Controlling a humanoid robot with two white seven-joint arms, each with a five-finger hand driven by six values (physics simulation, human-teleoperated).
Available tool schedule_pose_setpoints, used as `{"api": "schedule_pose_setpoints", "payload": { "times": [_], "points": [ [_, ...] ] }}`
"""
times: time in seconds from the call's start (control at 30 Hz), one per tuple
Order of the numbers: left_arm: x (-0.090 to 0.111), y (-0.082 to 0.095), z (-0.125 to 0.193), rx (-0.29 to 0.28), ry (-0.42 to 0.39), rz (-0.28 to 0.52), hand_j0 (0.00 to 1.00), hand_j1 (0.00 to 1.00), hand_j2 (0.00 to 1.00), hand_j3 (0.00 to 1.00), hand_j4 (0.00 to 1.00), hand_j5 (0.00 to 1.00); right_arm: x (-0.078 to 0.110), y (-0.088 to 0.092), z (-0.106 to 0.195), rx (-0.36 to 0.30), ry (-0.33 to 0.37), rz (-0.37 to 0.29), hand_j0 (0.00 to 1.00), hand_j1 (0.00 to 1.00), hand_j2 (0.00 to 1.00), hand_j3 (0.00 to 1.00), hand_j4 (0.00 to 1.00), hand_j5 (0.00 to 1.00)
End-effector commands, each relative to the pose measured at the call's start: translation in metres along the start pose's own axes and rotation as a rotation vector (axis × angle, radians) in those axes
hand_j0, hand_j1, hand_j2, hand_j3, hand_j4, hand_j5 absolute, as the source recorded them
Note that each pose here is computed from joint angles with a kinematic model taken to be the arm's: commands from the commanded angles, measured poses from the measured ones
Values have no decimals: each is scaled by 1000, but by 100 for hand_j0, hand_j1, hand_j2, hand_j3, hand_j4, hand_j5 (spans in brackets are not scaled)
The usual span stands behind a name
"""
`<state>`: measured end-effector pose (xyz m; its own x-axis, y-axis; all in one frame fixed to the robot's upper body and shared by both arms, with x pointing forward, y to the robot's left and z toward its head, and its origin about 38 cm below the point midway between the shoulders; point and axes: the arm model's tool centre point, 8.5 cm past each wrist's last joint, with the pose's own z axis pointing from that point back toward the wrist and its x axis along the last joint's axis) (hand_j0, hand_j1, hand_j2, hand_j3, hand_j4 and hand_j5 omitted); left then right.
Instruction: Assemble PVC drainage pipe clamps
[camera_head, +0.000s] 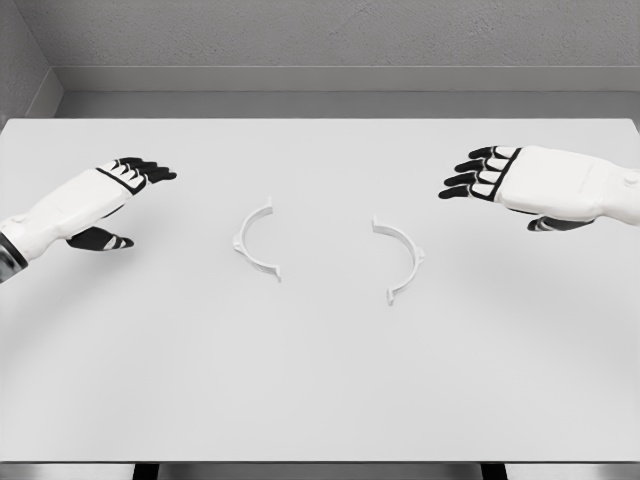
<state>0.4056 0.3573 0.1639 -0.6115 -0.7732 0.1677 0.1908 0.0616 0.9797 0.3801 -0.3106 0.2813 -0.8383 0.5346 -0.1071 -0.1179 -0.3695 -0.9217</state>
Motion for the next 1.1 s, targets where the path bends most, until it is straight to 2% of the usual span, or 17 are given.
{"api": "schedule_pose_setpoints", "payload": {
  "times": [0.0,0.13,0.17,0.23,0.37,0.4,0.47,0.5,0.53,0.57,0.6,0.67,0.73,0.77,0.87,1.0,1.07],
  "points": [
    [-1,0,0,1,3,4,100,100,100,100,100,100,1,-1,0,-4,-1,-2,100,100,100,100,100,100],
    [10,-4,-13,18,-21,7,100,100,100,100,100,100,2,3,-6,-22,-17,-34,100,100,100,100,100,100],
    [20,-5,-24,31,-42,5,100,100,100,100,100,100,4,5,-7,-35,-34,-62,100,100,100,100,100,100],
    [35,-3,-51,54,-61,-41,100,100,100,100,100,100,3,3,-5,-98,-82,-171,100,100,100,100,100,100],
    [58,-17,-76,46,-86,-66,100,100,100,100,100,100,15,22,-24,-35,-118,-201,100,100,100,100,100,100],
    [61,-13,-82,56,-89,-76,100,100,100,100,100,100,13,24,-26,-27,-90,-224,100,100,100,100,100,100],
    [63,-4,-89,69,-97,-95,100,100,100,100,100,100,10,24,-26,-34,-83,-230,100,100,100,100,100,100],
    [64,1,-98,80,-73,-99,100,100,100,100,100,100,16,30,-31,-25,-102,-240,100,100,100,100,100,100],
    [62,5,-106,76,-41,-125,100,100,100,100,100,100,25,36,-42,-156,-105,-291,100,100,100,100,100,100],
    [62,6,-111,76,-35,-128,100,100,100,100,100,100,26,40,-49,-240,-63,-323,100,100,100,100,100,100],
    [65,5,-119,63,-50,-132,100,100,100,100,100,100,25,34,-53,-320,10,-314,100,100,100,100,100,100],
    [71,6,-135,37,-75,-148,100,100,100,100,100,100,20,42,-59,-316,134,-355,100,100,100,100,100,100],
    [65,4,-140,5,-57,-179,100,100,100,100,100,100,8,46,-58,-315,267,-391,100,100,100,100,100,100],
    [62,1,-140,-11,-50,-175,100,100,100,100,100,100,6,48,-58,-310,291,-399,100,100,100,100,100,100],
    [56,-14,-143,-97,-41,-167,100,100,100,100,100,100,5,53,-61,-301,312,-410,100,100,100,100,100,100],
    [55,-15,-142,-109,-42,-171,100,100,100,100,100,100,28,78,-77,-214,261,-404,100,100,100,100,100,100],
    [57,-15,-143,-109,-51,-173,100,100,100,100,100,100,37,86,-79,-181,239,-364,100,100,100,100,100,100]
  ]
}}
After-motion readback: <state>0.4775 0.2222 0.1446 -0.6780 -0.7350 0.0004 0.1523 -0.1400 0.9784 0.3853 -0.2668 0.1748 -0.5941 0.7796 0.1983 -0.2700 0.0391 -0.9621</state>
